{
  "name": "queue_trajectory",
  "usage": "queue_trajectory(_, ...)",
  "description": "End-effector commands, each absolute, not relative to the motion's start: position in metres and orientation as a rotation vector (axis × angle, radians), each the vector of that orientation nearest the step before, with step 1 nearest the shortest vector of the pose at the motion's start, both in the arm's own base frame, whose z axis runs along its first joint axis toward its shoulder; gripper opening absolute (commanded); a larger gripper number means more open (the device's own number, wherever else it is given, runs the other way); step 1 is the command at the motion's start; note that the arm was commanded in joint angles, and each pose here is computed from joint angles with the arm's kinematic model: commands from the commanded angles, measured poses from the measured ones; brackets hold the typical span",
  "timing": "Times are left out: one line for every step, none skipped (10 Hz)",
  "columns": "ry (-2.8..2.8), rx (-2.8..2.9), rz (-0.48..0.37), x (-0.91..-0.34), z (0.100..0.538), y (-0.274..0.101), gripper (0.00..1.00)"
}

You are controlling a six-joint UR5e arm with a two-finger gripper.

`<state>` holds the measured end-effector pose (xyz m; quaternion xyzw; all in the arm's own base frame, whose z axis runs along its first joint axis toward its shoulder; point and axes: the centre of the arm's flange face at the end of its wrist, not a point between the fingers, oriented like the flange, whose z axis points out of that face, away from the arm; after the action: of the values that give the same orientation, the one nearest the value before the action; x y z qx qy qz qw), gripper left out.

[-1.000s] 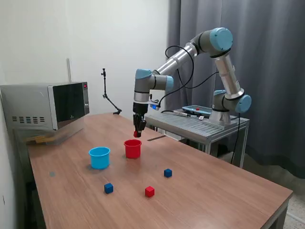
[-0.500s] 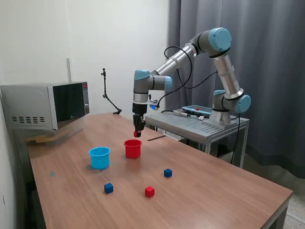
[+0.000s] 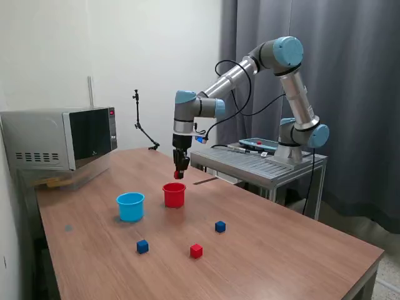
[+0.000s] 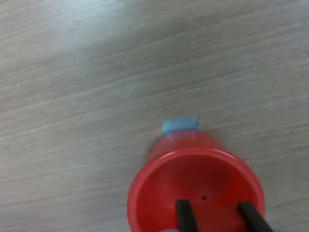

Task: Place red objects in the red bin, and blue objects in the blue bin.

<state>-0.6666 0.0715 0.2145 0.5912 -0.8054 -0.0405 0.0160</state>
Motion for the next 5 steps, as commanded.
queue_trajectory(-2.491, 1.866, -0.12, -0.6653, 0.2123, 0.0702, 1.0)
queue_trajectory(-2.49, 1.869, -0.118, -0.6652, 0.2121, 0.0691, 1.0)
queue_trajectory(-2.489, 1.868, -0.116, -0.665, 0.2116, 0.0689, 1.0)
queue_trajectory(-2.49, 1.866, -0.116, -0.665, 0.2116, 0.0689, 1.0)
queue_trajectory(-2.491, 1.867, -0.114, -0.6648, 0.2114, 0.0688, 1.0)
